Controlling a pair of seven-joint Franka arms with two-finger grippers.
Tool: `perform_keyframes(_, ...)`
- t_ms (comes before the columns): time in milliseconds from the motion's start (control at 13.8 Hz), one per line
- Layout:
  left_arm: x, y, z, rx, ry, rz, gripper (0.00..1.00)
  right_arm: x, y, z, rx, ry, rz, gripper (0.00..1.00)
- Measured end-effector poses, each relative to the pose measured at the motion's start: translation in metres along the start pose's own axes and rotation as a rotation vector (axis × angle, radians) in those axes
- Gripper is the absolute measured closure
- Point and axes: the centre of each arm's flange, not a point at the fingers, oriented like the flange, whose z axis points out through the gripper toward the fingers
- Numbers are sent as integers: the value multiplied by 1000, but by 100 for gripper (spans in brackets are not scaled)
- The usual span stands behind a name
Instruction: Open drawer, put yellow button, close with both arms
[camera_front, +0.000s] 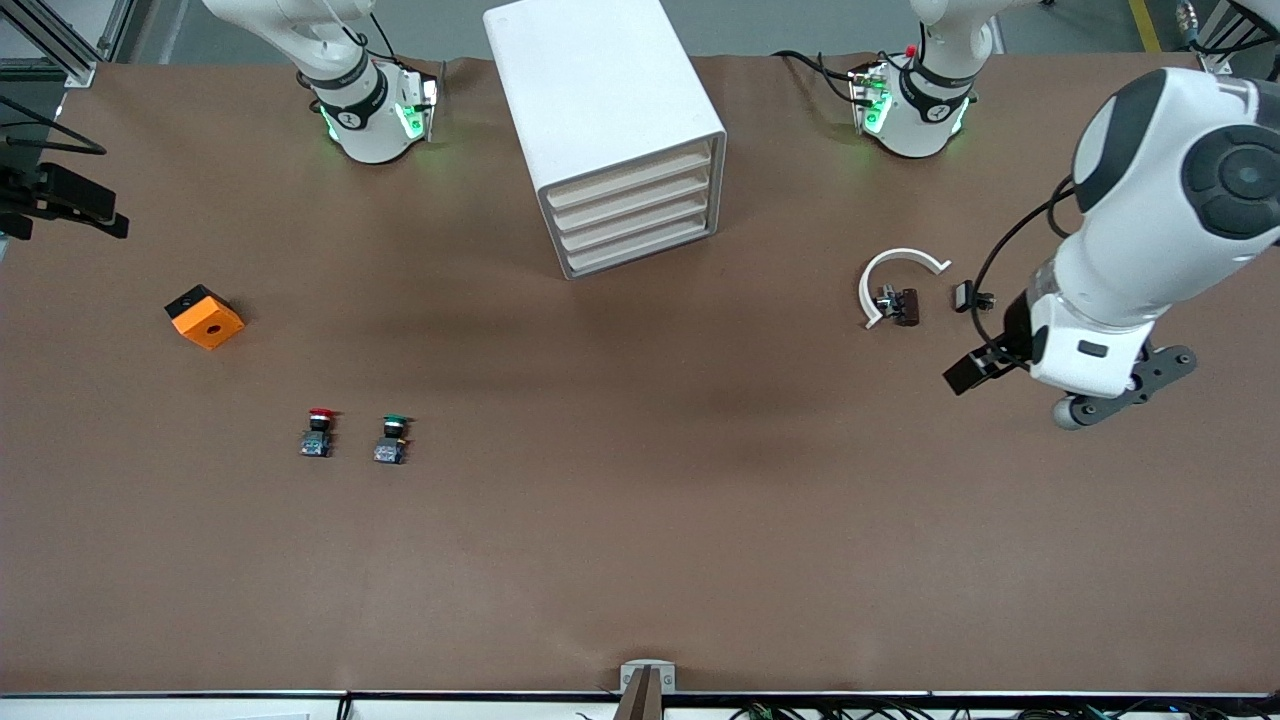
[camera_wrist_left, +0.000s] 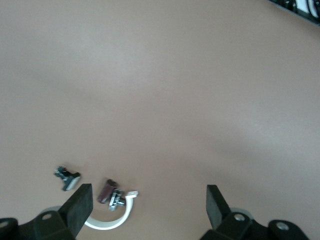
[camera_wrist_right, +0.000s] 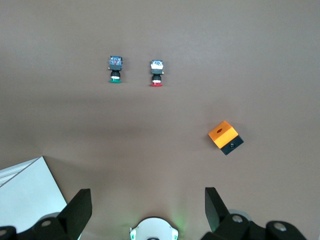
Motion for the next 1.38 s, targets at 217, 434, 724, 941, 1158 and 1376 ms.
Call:
perform_keyframes(217, 7, -31, -21, 28, -1, 88, 0, -19, 2, 9, 6, 55, 0, 0)
perform_keyframes(434, 6, -58, -43, 28, -12, 176, 0, -39, 2, 11, 10, 71, -1, 0)
perform_keyframes(724, 2, -104, -66, -6, -84, 260, 0, -42, 2, 13, 11, 68, -2, 0)
perform_keyframes(941, -23, -130, -76, -28, -118, 323, 0, -41, 2, 14, 11, 68, -1, 0)
perform_keyframes(1158, -62, -143, -84, -27, -116, 347, 0, -41, 3, 15, 12, 68, 3, 0)
perform_keyframes(1376, -92, -147, -91, -30, -92, 368, 0, -40, 2, 14, 17, 76, 32, 0)
